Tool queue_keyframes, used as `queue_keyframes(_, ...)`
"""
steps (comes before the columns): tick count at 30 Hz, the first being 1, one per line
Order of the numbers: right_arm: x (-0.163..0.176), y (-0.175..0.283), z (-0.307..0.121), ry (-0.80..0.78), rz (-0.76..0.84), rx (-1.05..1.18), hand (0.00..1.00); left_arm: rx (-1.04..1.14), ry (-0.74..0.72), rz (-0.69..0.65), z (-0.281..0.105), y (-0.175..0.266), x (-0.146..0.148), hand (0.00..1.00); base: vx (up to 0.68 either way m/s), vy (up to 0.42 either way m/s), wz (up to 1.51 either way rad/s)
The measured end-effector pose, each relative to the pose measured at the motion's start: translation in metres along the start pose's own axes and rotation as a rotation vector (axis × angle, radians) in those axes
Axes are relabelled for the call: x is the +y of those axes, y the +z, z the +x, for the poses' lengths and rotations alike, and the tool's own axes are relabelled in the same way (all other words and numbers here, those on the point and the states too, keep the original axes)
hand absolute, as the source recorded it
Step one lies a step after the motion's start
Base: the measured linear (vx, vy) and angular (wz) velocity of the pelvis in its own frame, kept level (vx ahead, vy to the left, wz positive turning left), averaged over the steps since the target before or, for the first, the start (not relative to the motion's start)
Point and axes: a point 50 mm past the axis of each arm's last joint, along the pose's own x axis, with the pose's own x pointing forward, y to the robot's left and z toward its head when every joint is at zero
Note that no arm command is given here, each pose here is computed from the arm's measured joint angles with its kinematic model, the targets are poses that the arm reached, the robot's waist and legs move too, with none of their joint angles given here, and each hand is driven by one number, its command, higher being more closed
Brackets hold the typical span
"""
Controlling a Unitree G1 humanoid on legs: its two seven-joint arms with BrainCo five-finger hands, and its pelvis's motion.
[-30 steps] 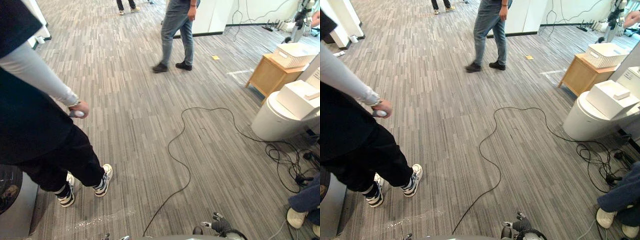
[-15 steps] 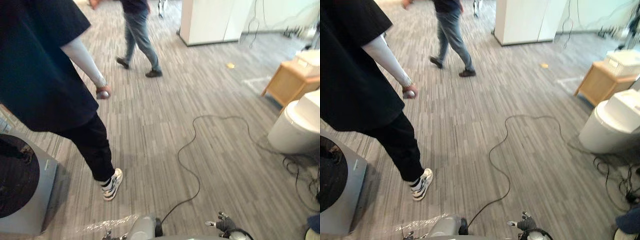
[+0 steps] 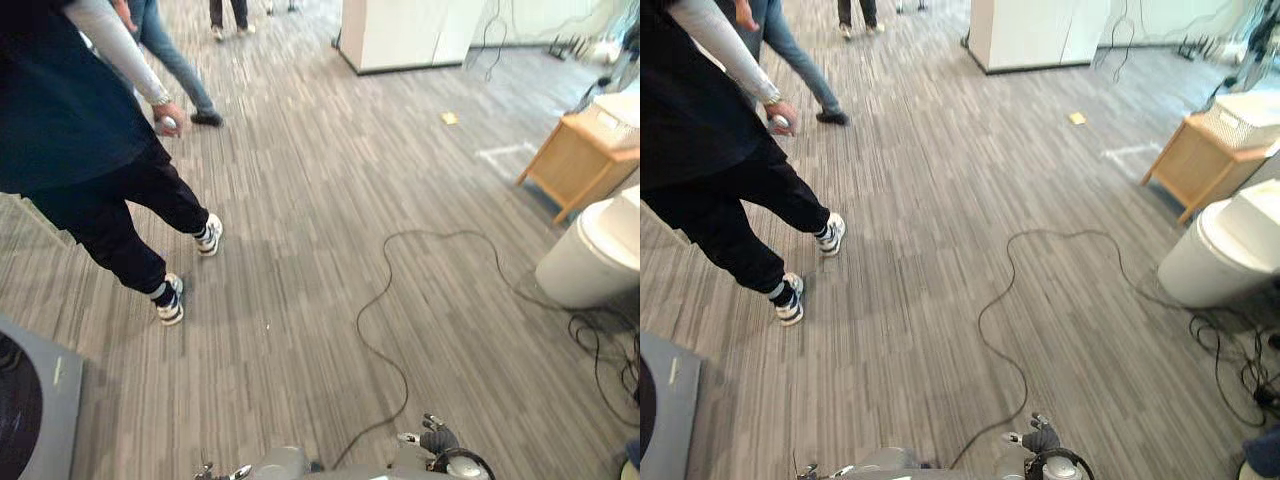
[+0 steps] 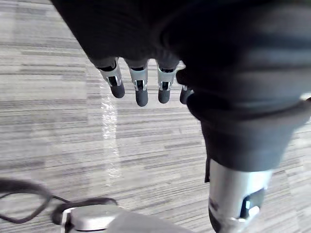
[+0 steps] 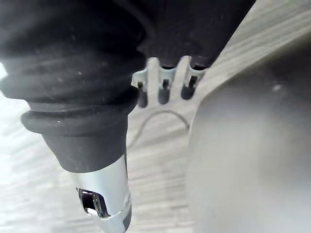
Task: Organize washtable
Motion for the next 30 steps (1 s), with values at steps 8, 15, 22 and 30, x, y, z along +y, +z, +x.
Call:
queue_keyframes(8, -0.020, 0.018, 0.001, -0.072, 0.067, -0.075, 0.00, -0.056, -0.048, -0.016, 0.006, 0.029, -0.020, 0.00, 0.69, -0.091, 0.55)
queue_keyframes(15, -0.025, 0.006, -0.001, -0.093, 0.097, -0.027, 0.00, -0.038, -0.003, -0.267, 0.005, 0.031, -0.023, 0.00, 0.83, -0.165, 0.04)
queue_keyframes(22, -0.014, -0.005, 0.000, -0.064, 0.071, 0.031, 0.00, -0.007, 0.010, -0.216, 0.001, 0.012, -0.015, 0.00, 0.56, 0.096, -0.45)
queue_keyframes(30, 0.001, -0.012, -0.002, -0.006, -0.002, 0.058, 0.00, 0.018, 0.025, -0.175, 0.001, 0.003, -0.004, 0.00, 0.58, 0.324, -0.07)
